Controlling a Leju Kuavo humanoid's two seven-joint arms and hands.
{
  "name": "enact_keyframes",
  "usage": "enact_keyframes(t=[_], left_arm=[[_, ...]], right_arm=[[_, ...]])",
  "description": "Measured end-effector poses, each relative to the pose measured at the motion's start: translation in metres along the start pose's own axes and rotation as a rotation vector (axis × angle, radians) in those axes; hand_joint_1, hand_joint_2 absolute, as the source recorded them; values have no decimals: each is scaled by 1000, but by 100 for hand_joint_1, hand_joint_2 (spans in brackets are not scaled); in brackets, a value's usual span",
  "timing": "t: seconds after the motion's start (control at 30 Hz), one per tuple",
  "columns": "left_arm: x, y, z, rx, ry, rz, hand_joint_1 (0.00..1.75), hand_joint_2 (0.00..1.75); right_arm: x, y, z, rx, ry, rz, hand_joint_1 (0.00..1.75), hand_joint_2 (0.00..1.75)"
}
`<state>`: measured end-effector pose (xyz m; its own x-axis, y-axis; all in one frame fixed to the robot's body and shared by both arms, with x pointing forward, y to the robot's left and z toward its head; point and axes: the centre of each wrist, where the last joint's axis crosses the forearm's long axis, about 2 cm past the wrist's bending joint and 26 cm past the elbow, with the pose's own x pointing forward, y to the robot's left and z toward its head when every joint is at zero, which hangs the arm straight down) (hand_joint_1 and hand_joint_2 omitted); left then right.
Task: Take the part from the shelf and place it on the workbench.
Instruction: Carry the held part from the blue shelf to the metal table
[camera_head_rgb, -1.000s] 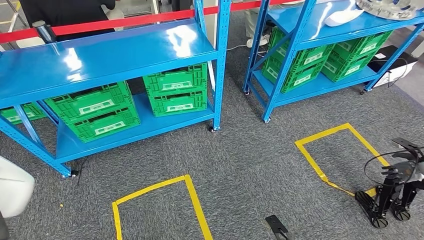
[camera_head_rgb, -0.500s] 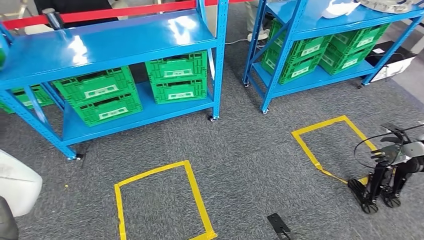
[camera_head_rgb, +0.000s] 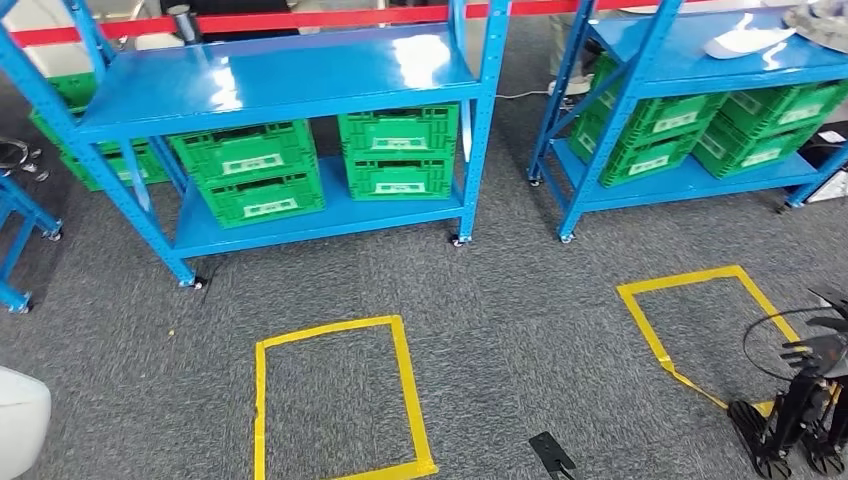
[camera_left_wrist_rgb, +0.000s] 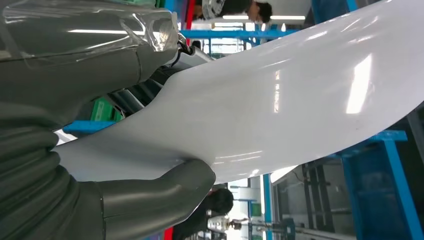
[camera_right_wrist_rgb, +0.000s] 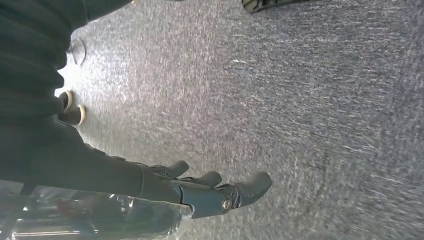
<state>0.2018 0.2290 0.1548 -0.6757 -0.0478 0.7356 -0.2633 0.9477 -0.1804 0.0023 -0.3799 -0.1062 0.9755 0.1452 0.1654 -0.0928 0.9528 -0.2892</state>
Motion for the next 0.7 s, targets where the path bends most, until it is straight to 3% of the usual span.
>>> enact_keyframes(t=[0.37,0.7], left_arm=[[5,-3,2,37,5,15,175,175],[5,-5,4,16,40,23,175,175]], right_arm=[[1,0,0,6,-2,4,0,175],[18,-1,-3,36,-23,-4,0,175]])
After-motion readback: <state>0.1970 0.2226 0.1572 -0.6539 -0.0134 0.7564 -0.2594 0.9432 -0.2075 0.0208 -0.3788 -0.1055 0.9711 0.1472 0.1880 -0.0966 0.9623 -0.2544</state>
